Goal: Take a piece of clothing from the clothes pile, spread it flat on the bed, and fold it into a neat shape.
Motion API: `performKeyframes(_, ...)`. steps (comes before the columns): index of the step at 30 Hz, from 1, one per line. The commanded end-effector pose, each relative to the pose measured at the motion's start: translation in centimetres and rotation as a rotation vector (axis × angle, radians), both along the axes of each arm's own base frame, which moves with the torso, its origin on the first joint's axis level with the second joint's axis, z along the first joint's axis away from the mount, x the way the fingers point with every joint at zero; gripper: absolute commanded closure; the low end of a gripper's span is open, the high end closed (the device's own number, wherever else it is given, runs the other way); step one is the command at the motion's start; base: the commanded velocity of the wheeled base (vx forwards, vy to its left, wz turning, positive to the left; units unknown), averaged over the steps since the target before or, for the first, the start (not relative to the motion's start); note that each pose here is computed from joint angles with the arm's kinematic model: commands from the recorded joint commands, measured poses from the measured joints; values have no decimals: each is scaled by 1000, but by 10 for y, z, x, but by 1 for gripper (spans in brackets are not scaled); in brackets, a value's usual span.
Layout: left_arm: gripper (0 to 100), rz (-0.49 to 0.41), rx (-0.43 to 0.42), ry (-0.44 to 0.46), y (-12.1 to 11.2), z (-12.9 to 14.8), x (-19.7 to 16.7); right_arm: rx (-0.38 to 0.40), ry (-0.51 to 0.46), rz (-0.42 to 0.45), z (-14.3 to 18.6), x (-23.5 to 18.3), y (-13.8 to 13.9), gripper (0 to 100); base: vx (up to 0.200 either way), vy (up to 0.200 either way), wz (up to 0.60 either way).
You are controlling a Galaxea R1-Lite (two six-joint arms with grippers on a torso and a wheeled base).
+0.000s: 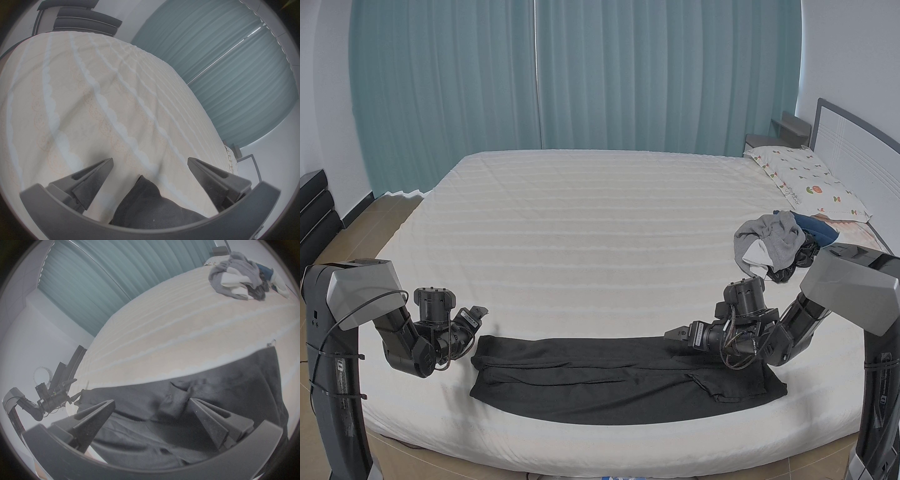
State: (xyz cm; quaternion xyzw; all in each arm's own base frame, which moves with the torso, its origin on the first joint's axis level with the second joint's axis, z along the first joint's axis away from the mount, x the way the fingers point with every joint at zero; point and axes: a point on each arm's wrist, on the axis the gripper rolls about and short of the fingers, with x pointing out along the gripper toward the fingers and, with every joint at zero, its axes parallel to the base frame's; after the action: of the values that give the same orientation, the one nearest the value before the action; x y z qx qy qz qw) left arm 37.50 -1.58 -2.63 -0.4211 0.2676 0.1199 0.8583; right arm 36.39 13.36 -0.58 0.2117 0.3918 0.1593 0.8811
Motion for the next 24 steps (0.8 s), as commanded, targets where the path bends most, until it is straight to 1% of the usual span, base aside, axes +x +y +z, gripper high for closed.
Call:
performKeyframes(1,0,-1,1,2,0,-1,0,-1,-14,0,-14,18,17,0,0,0,0)
performKeyframes(4,0,-1,1,2,0,-1,0,67,-3,-37,-11,23,26,0,0,0,0)
performKeyframes(6,0,-1,1,2,0,-1,0,67,-3,-37,-11,23,26,0,0,0,0)
performKeyframes(7,0,-1,1,2,0,-1,0,141,16,-89,-4,27,30,0,0,0,0)
performKeyframes(9,0,-1,1,2,0,-1,0,165,25,-110,-3,28,30,0,0,0,0)
performKeyframes(12,0,-1,1,2,0,-1,0,180,35,-128,-1,28,27,0,0,0,0)
performKeyframes(14,0,-1,1,2,0,-1,0,175,50,-134,-3,24,26,0,0,0,0)
performKeyframes(17,0,-1,1,2,0,-1,0,177,48,-136,3,20,23,0,0,0,0)
performKeyframes(19,0,-1,1,2,0,-1,0,188,22,-153,21,16,12,0,0,0,0)
performKeyframes(24,0,0,1,2,0,-1,0,203,-9,-199,38,15,-9,0,0,0,0)
